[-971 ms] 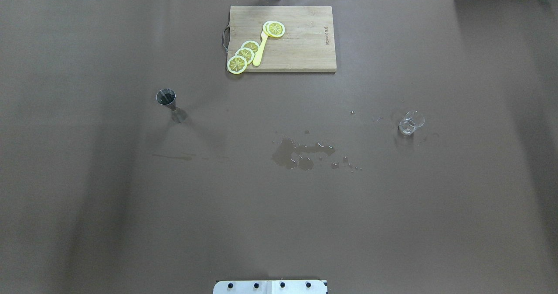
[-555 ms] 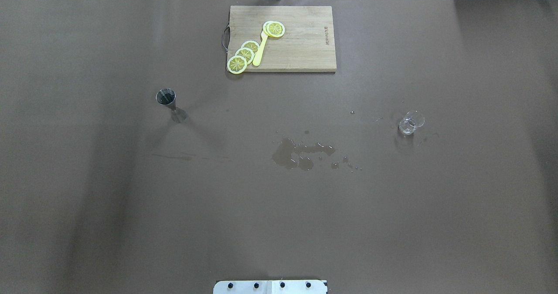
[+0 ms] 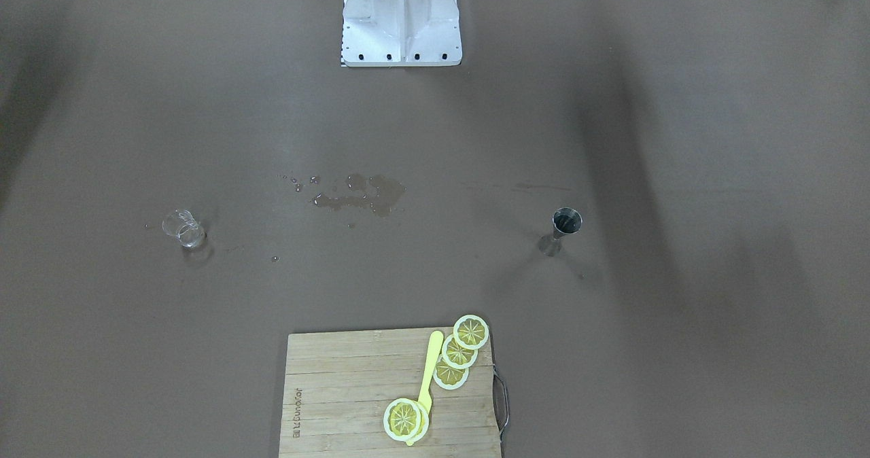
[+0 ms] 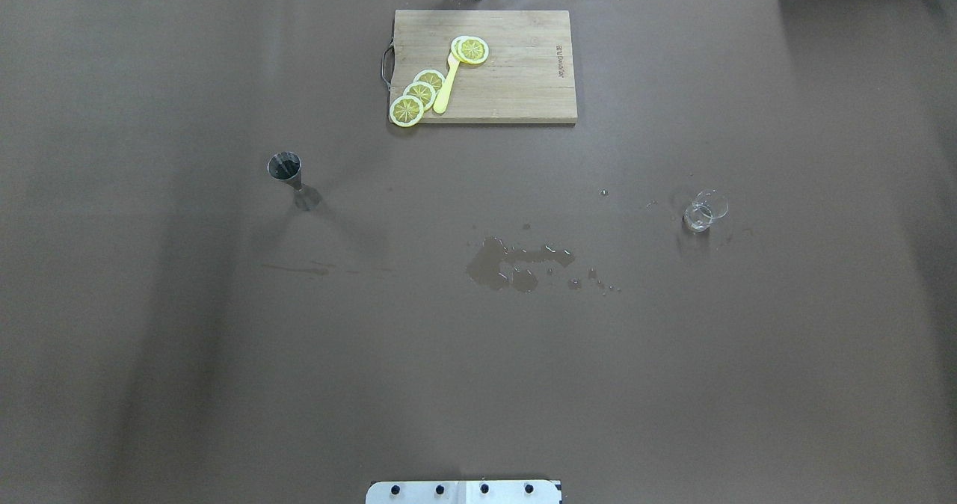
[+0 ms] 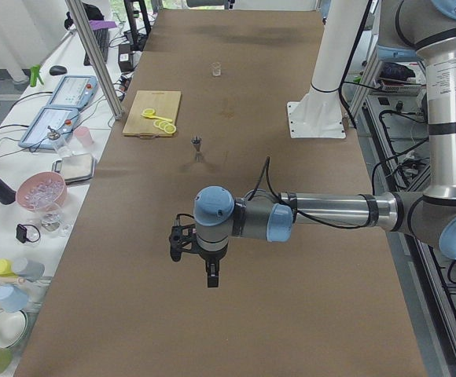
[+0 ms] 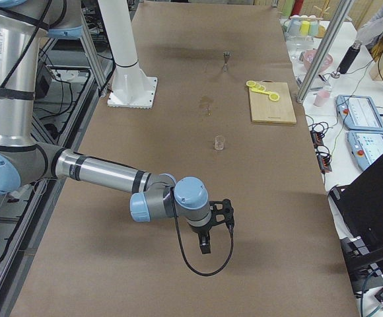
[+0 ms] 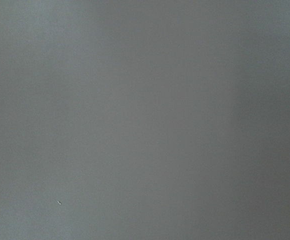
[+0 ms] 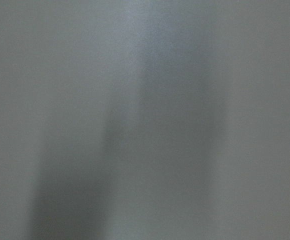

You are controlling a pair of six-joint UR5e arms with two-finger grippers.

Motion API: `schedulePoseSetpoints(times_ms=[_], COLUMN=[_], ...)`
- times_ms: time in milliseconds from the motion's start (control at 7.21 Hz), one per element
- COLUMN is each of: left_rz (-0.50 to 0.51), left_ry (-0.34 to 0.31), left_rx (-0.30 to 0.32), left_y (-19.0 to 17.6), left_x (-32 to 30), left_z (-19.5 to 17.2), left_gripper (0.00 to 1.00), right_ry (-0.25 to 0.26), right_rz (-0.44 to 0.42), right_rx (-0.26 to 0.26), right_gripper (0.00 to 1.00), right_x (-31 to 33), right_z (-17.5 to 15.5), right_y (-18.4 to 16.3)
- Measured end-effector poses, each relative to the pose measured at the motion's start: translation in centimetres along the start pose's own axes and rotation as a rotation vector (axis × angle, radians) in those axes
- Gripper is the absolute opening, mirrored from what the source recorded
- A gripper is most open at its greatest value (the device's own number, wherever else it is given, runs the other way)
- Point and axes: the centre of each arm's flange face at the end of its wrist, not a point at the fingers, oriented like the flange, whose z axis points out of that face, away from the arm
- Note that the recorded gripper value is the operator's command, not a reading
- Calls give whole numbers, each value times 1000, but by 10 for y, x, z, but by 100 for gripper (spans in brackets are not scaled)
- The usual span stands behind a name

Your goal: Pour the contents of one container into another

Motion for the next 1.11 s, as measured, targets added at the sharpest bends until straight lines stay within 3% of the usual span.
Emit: schedulePoseSetpoints(times_ms=[277, 693, 1109], left_rz=[-1, -3, -2], left_ry=[1, 3, 30], left_rx=[0, 2, 0], left_y=[0, 0, -2], left_x=[0, 2, 7], left_z=[0, -2, -4], left_gripper=[99, 99, 99], right_ry=[-32, -110, -192], right_rz=[-45, -226, -431], right_rx=[5, 42, 58], right_gripper=[100, 100, 100], right_x=[-6, -29, -95], right_z=[-3, -5, 22], right_y=[-13, -44, -69])
